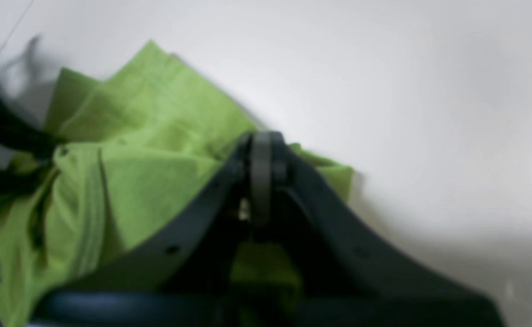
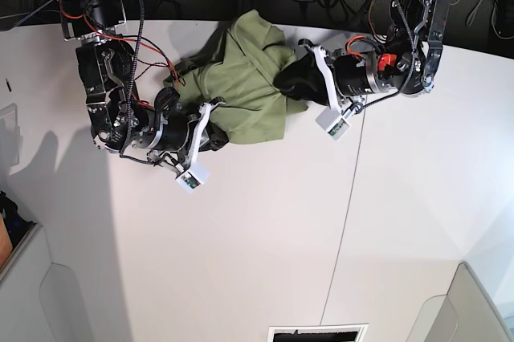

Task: Layout the t-shirt on the table in an organized manner, then fold the t-shirt properly
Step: 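Lift and fold the shirt bundle with the left gripper over itself, then press and tuck the shirt bundle with both grippers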

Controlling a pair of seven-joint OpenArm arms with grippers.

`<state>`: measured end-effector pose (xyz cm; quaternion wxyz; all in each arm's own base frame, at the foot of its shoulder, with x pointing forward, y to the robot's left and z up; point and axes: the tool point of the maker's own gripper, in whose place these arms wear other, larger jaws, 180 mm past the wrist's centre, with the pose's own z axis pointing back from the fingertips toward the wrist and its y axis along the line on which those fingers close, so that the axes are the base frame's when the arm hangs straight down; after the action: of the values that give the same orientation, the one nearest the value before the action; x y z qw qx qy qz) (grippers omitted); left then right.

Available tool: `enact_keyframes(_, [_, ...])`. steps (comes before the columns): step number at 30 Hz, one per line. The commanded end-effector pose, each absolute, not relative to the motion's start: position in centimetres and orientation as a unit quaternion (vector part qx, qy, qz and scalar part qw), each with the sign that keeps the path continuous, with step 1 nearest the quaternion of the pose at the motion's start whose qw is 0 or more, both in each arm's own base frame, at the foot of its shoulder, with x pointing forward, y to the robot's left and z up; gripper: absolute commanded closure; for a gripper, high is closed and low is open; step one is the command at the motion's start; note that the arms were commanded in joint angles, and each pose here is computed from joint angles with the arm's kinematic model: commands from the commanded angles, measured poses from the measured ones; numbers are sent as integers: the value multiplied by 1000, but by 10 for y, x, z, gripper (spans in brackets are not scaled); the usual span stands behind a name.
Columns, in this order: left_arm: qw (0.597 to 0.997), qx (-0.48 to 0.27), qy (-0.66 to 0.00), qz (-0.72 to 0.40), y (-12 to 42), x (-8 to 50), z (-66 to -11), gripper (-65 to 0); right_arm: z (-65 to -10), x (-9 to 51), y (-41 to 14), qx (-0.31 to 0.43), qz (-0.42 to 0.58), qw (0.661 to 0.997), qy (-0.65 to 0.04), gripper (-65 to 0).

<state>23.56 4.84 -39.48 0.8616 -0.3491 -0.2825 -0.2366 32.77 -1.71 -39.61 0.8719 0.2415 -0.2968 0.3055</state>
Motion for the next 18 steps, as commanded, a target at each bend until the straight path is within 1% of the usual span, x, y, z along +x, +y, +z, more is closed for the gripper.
enact_keyframes(1, [856,-349,-297,-238,50,247,-389,-175,-387,333,-15,245,309,865,-309,0])
enact_keyframes(12, [878,-329,-243,-248,52,298,-425,-175,-409,297,-13,259,302,873,-281,0])
enact_keyframes(15, [878,-332,-231,-258,40,312,-428,-175,-406,287,-11,263,304,870,-285,0])
enact_keyframes(18, [869,-349,-233,-263,13,331,-419,-175,-399,277,-6,271,304,864,-295,0])
